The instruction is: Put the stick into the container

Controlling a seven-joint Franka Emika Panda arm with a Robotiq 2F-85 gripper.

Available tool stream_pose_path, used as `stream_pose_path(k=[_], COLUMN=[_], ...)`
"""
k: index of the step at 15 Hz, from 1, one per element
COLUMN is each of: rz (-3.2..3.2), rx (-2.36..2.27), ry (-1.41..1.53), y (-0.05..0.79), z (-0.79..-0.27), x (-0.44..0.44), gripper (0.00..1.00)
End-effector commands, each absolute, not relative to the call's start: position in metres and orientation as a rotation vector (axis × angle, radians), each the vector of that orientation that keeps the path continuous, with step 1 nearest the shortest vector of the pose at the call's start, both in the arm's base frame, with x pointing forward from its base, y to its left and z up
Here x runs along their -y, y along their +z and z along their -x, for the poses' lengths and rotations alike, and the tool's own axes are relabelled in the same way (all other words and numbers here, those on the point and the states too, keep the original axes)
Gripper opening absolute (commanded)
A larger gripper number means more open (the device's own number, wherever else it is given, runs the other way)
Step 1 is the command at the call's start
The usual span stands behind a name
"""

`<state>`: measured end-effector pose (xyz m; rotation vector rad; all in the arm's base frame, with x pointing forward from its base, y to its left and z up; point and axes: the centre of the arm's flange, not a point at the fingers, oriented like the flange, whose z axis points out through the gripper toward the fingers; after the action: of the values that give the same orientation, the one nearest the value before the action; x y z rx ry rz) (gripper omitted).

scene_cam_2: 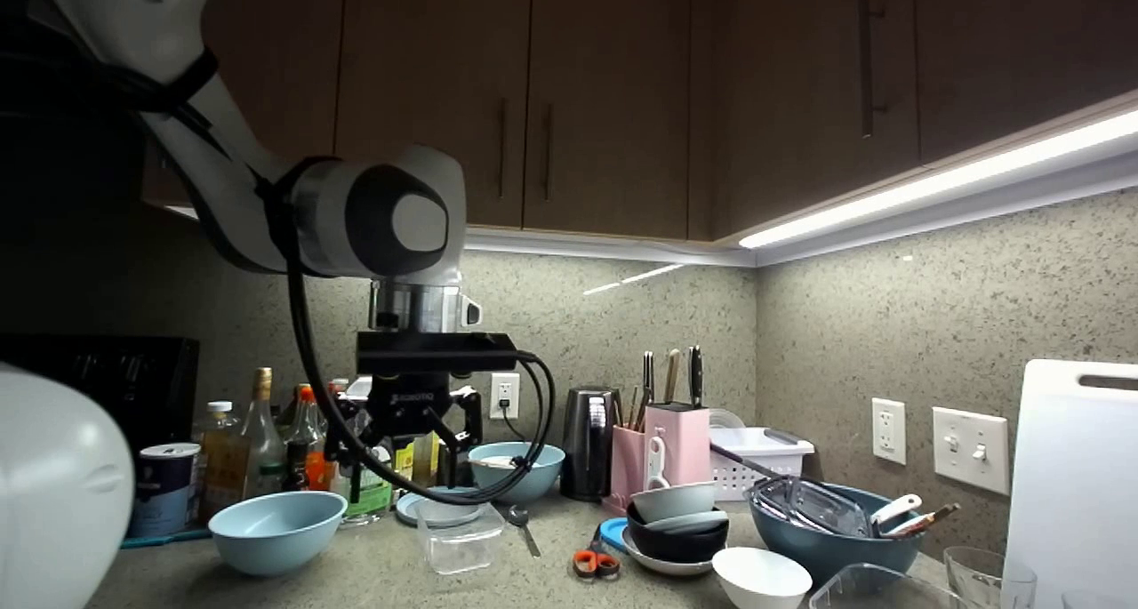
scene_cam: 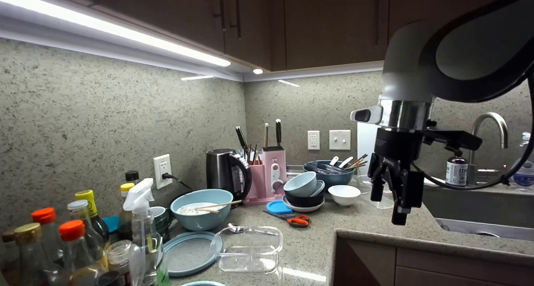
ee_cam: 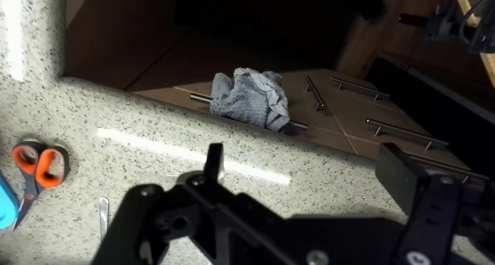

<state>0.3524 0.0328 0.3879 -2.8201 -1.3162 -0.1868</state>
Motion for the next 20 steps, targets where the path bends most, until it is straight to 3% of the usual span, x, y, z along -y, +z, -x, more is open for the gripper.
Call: stream_pose_path(k=[1,7,18,19,20], rz=[2.817,2.809,2.643,2.656,2.638], rx=[1.334,1.375,2.269,2.161,2.210], ry=[-0.179,-0.181,0.011,-0.065,-0.040], y=[0.386,0.390,0.399,0.402,0.398], z=[-0.353,-0.360,-0.484,-0.451,-0.460], x=[-0.037,-0.038,-0.200,-0.184,-0.193], gripper=[1.00,1.00,1.00,1.00,1.00])
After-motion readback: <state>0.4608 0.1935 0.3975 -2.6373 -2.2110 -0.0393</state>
